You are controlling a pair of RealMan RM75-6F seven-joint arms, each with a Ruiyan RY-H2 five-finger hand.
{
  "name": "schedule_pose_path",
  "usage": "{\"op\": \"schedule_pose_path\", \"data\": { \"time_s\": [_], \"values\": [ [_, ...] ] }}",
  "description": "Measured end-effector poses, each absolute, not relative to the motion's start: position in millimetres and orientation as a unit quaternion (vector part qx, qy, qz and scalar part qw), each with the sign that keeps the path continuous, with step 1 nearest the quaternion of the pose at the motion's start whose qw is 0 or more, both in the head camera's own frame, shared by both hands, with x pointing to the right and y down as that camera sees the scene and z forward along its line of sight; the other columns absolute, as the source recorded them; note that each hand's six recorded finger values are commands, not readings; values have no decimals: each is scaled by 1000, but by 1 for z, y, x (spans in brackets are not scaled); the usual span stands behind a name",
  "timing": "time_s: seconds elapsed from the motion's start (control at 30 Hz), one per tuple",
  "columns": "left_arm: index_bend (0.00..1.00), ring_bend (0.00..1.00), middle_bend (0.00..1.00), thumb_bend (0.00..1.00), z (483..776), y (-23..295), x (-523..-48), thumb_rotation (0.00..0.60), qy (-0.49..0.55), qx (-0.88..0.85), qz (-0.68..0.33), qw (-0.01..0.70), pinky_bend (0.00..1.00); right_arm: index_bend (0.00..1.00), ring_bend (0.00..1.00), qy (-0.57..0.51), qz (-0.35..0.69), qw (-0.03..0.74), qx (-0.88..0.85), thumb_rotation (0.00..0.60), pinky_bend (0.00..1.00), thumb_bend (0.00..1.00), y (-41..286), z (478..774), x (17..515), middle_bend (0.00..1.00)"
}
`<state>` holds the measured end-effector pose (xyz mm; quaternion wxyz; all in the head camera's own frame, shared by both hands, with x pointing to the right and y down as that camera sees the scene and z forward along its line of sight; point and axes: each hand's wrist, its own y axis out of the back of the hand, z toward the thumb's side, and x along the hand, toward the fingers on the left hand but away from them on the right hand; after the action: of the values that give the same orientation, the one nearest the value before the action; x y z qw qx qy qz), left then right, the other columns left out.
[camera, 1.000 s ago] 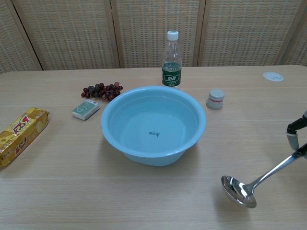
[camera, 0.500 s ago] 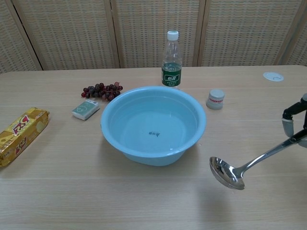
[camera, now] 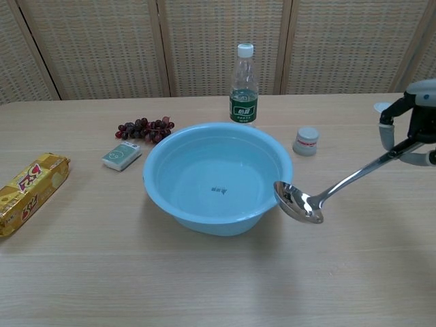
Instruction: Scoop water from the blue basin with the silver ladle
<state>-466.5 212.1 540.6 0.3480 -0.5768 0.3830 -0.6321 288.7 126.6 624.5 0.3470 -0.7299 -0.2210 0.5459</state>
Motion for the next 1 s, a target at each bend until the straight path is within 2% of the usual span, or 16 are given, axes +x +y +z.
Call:
{"op": "schedule_pose_path", "data": {
  "time_s": [0.5, 0.73, 1.0],
  "values": [
    [0, 0, 0, 0, 552, 206, -464, 600, 368, -582, -639, 343, 0, 768, 933, -242, 585, 397, -665, 600, 1000, 840, 59, 612, 229, 940],
    [0, 0, 0, 0, 558, 202, -467, 600, 366, -580, -646, 336, 0, 768, 933, -241, 595, 440, -628, 600, 1000, 840, 46, 620, 177, 940],
    [0, 0, 0, 0, 565, 197, -471, 600, 362, -580, -653, 326, 0, 768, 934, -227, 603, 491, -586, 600, 1000, 840, 45, 643, 147, 945]
  ]
}}
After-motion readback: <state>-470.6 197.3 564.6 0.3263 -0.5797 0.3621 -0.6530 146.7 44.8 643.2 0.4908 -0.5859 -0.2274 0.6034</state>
